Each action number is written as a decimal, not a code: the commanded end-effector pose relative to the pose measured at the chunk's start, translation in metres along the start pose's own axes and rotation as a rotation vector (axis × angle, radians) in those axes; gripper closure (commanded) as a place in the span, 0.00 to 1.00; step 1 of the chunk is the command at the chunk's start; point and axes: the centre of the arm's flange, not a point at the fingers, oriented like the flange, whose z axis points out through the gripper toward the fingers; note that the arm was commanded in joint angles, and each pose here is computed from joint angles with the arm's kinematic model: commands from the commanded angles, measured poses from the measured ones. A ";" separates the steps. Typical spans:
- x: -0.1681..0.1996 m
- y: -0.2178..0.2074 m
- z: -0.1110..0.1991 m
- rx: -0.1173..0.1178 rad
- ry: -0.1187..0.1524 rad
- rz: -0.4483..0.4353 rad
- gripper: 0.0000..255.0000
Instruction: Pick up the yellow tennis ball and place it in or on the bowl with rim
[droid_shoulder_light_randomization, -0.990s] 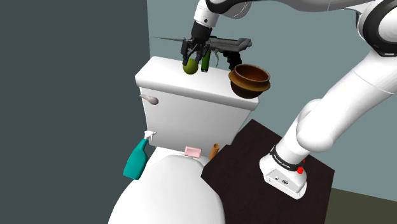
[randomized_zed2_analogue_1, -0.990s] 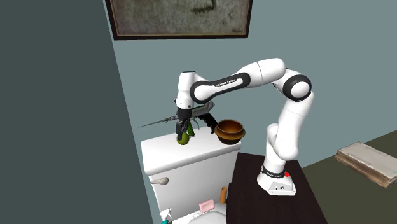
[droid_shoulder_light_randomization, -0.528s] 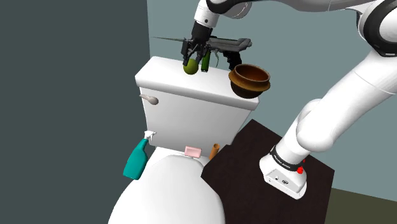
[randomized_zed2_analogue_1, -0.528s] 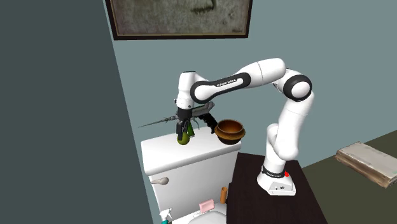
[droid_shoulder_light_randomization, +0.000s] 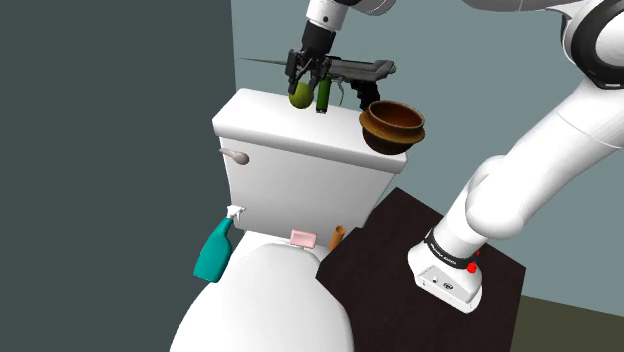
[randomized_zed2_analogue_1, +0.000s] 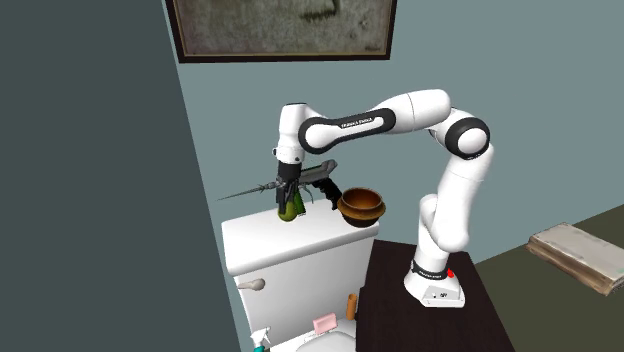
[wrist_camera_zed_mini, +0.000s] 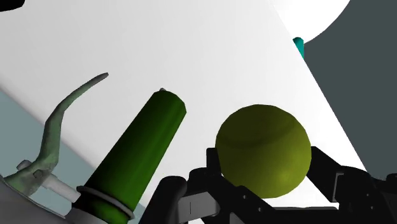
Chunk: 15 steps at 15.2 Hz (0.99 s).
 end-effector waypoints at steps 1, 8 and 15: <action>0.000 -0.002 -0.011 0.000 0.000 0.000 1.00; 0.002 -0.007 -0.036 0.000 0.000 0.000 1.00; -0.056 -0.059 0.023 -0.425 0.192 -0.177 0.00</action>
